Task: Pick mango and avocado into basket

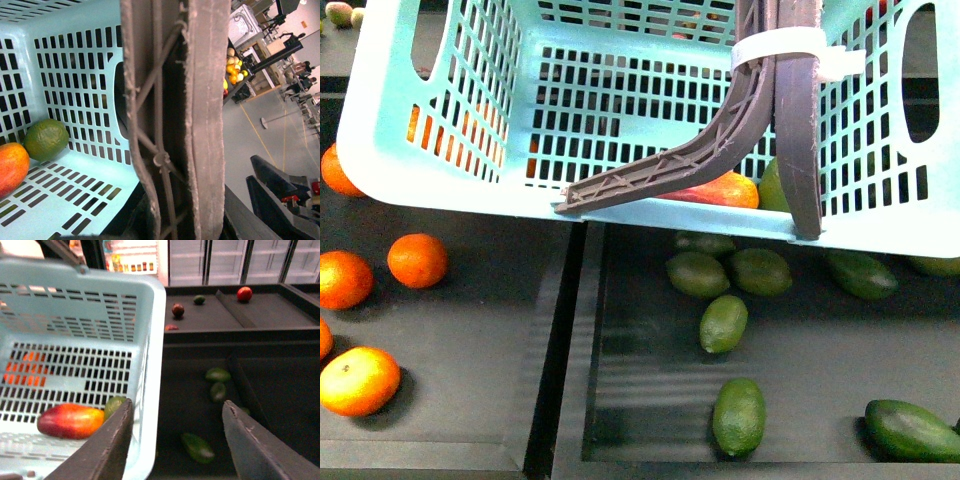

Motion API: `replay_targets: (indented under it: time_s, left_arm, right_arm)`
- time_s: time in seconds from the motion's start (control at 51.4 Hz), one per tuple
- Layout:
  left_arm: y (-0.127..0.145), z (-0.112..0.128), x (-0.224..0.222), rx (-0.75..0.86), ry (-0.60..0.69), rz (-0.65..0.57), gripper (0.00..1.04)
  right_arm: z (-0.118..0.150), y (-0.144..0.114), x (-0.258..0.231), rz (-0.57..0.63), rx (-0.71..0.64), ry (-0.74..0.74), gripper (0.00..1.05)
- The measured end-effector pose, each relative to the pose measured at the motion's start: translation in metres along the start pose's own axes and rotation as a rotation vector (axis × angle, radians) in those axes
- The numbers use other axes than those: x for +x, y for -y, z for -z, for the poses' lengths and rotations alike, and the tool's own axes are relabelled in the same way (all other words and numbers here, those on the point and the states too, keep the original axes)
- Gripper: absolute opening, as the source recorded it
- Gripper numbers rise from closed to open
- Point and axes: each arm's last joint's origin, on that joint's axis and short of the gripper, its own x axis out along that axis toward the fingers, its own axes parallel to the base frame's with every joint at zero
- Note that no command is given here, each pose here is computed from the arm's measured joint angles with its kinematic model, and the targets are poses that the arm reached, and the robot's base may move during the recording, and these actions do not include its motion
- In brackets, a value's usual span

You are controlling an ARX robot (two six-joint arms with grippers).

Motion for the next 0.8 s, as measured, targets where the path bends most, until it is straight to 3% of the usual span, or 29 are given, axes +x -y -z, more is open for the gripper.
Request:
replay_targets:
  time_s: [0.253, 0.798]
  left_arm:
    - [0.000, 0.000, 0.000, 0.000, 0.001, -0.001, 0.17]
    - [0.000, 0.000, 0.000, -0.001, 0.000, -0.001, 0.17]
  right_arm:
    - [0.024, 0.012, -0.014, -0.009, -0.013, 0.003, 0.02]
    - [0.045, 0.023, -0.029, 0.005, -0.015, 0.003, 0.02]
